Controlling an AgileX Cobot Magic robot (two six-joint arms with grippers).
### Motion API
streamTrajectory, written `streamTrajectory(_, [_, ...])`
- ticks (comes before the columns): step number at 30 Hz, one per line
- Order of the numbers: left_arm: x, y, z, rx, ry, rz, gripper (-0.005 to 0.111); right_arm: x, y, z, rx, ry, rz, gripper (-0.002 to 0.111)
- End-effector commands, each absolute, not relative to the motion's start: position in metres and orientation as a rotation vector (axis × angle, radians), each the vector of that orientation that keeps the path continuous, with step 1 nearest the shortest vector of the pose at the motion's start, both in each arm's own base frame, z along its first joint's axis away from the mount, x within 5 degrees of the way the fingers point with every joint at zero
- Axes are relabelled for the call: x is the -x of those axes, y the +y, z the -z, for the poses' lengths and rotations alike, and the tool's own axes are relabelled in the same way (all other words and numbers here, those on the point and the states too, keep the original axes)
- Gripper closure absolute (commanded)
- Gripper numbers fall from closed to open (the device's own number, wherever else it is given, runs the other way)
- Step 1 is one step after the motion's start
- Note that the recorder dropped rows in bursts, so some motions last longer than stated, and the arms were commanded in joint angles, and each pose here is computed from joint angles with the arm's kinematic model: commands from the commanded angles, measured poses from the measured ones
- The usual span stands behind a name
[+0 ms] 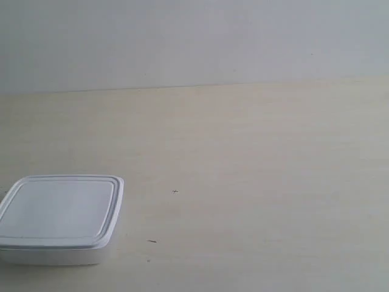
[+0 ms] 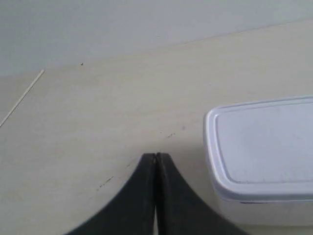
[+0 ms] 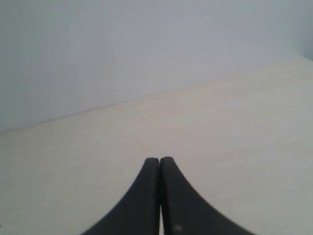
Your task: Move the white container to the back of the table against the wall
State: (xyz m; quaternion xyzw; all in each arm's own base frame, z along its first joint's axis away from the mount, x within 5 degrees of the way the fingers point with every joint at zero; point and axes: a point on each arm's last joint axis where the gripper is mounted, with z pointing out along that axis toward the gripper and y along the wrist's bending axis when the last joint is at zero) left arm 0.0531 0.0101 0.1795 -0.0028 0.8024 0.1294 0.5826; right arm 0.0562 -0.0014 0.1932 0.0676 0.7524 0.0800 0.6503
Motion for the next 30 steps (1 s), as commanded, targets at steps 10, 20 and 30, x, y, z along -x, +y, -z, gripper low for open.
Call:
streamTrajectory(10, [-0.075,0.016,-0.223,0.0,1.976,-0.284,0.107,-0.067,0.0,-0.219,-0.151,1.758,-0.164,0.108])
streamTrajectory(20, [-0.107,0.025,-0.28,0.0,1.969,-0.286,0.107,-0.114,0.006,-0.27,-0.152,1.88,-0.146,0.108])
streamTrajectory(30, [-0.114,0.027,-0.287,0.001,1.965,-0.288,0.107,-0.125,0.007,-0.299,-0.151,1.827,-0.155,0.108])
